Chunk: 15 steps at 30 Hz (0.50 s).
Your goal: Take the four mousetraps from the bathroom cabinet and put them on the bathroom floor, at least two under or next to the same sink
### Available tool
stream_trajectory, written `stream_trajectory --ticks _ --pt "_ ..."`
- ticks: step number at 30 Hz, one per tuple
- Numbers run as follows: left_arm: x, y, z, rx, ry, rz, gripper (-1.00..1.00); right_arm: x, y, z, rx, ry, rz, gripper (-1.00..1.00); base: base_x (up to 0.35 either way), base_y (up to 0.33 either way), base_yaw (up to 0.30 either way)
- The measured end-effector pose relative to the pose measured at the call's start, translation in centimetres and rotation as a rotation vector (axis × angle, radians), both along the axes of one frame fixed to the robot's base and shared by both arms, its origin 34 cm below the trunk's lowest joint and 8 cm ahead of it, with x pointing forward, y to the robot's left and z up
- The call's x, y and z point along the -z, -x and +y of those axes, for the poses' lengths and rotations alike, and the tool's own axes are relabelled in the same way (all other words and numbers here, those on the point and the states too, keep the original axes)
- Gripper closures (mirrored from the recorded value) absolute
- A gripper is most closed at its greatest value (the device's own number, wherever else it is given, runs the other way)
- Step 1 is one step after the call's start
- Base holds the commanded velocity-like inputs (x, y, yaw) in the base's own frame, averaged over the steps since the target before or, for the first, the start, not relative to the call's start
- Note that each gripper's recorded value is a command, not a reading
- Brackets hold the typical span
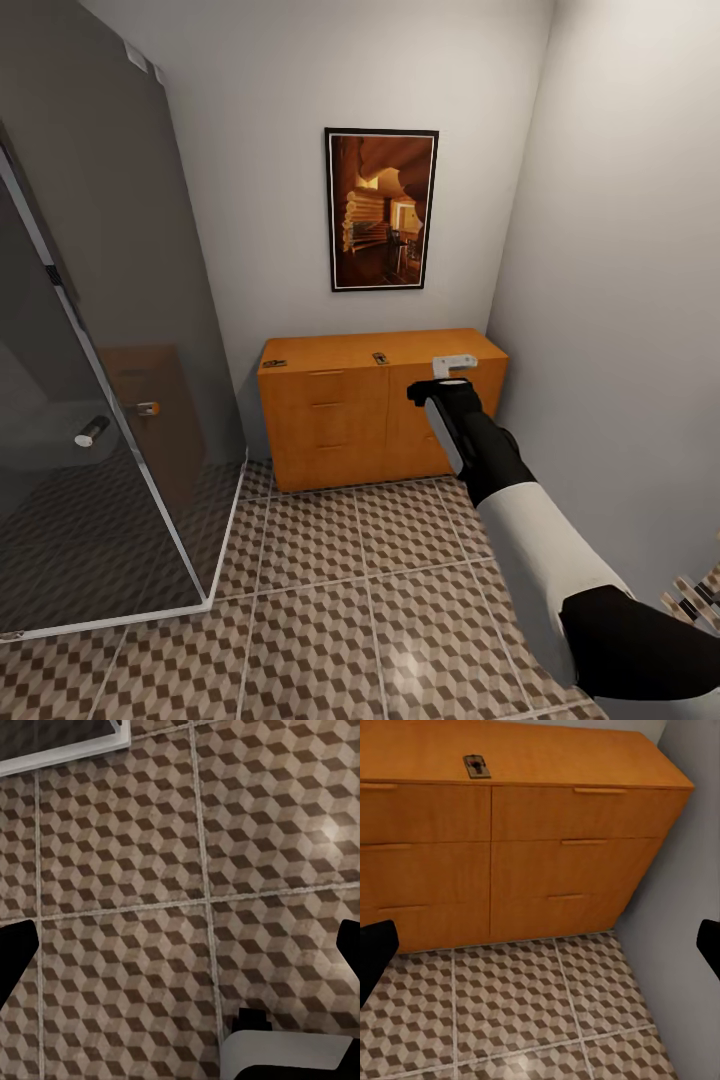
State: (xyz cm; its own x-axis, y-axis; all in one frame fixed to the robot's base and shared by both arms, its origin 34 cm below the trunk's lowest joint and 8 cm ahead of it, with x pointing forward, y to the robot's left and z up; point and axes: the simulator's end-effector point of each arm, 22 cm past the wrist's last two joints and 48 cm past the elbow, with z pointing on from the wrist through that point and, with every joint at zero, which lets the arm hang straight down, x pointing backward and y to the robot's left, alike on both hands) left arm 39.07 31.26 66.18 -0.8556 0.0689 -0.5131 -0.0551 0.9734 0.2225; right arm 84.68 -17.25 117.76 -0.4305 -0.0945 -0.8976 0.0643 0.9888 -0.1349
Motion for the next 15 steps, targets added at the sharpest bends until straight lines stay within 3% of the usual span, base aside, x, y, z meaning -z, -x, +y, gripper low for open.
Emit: stream_trajectory --ticks 11,15 --pt "0.0 0.0 -0.2 -0.001 0.004 -0.002 -1.0 0.0 0.0 0.6 -0.016 -0.011 0.001 -1.0 0.0 0.0 0.0" --pt "0.2 -0.1 -3.2 0.01 0.042 -0.002 -1.0 0.1 0.0 1.0 -0.027 -0.015 0.003 -1.0 0.0 0.0 0.0"
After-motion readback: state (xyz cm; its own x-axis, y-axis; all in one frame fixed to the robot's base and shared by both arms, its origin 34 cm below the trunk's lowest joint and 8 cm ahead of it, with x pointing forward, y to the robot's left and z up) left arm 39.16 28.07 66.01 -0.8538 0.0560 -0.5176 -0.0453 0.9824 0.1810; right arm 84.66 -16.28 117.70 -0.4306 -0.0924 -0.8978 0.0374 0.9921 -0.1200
